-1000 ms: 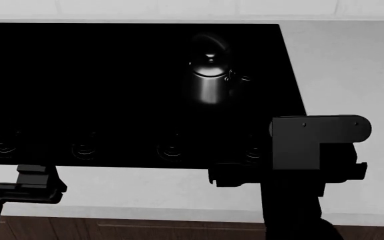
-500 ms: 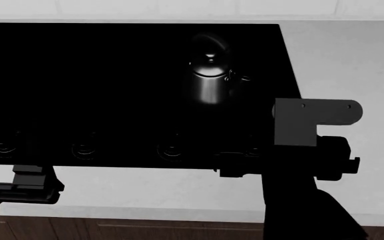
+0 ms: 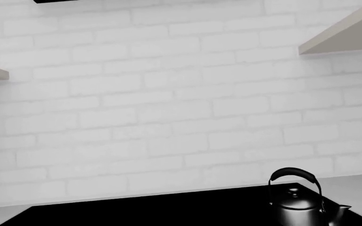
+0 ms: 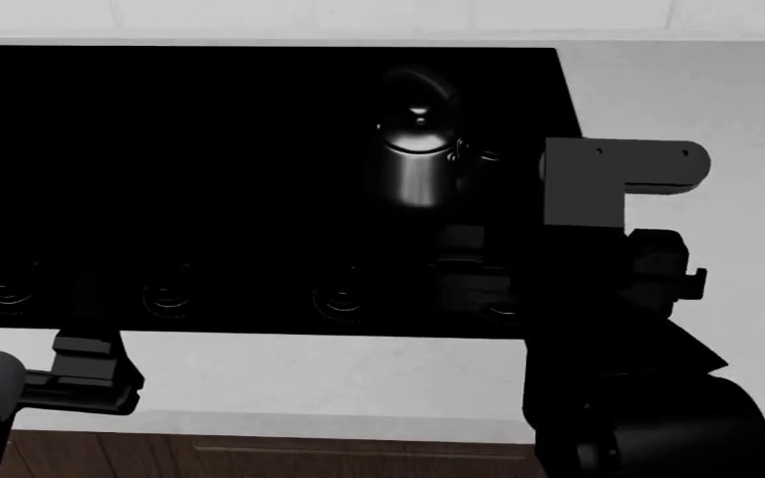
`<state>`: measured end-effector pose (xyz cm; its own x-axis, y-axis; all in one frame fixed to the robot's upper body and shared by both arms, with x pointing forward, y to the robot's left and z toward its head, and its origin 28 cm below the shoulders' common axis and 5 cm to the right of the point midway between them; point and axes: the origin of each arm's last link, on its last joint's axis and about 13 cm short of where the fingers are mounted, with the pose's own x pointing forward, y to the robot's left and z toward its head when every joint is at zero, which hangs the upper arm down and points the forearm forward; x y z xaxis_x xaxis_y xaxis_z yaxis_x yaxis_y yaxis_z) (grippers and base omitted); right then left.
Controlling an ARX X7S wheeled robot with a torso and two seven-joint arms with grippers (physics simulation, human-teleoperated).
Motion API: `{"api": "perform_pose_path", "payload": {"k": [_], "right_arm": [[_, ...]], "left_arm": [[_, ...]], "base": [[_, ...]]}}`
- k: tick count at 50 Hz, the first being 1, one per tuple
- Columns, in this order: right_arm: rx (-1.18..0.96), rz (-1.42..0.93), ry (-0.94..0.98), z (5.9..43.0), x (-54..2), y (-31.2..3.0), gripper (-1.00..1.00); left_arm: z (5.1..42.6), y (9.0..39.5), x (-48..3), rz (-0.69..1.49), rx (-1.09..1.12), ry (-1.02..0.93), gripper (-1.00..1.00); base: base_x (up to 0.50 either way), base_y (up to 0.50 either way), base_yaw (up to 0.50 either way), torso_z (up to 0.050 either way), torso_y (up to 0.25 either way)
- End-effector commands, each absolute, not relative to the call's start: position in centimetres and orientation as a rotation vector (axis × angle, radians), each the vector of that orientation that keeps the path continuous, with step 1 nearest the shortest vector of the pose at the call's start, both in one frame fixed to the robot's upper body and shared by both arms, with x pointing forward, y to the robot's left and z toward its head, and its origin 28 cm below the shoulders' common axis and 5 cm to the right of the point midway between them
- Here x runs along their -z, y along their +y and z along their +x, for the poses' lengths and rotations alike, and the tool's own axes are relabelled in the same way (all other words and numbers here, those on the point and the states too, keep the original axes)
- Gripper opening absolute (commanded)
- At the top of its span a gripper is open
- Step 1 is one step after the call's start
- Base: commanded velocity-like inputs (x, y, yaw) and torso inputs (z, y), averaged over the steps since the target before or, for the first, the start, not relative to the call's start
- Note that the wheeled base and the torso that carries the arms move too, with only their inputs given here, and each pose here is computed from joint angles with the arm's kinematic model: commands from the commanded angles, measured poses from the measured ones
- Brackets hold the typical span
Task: Turn on the front right burner of the stove.
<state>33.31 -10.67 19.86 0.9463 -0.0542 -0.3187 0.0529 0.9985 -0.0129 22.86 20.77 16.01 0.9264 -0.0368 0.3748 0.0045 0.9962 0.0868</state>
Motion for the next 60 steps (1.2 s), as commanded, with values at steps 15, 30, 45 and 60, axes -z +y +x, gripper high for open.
{"api": "perform_pose_path", "payload": {"k": [15, 30, 45, 60], "right_arm": [[0.037, 0.073, 0.606, 36.7, -19.6, -11.2, 1.0], [0.067, -0.071, 0.666, 34.1, -20.0, -10.8, 1.0], [0.036, -0.16, 0.638, 34.4, -18.7, -9.8, 1.0], [-0.005, -0.092, 0.543, 36.4, -17.3, -10.4, 1.0]], "left_arm": [[22.9, 20.7, -15.9, 0.096, 0.02, -0.382, 1.0], [22.9, 20.7, -16.0, 0.095, 0.021, -0.378, 1.0], [23.0, 20.7, -15.9, 0.095, 0.024, -0.379, 1.0], [23.0, 20.7, -15.9, 0.096, 0.024, -0.372, 1.0]], "base": [[0.0, 0.0, 0.0, 0.0, 0.0], [0.0, 0.0, 0.0, 0.0, 0.0], [0.0, 0.0, 0.0, 0.0, 0.0], [0.0, 0.0, 0.0, 0.0, 0.0]]}}
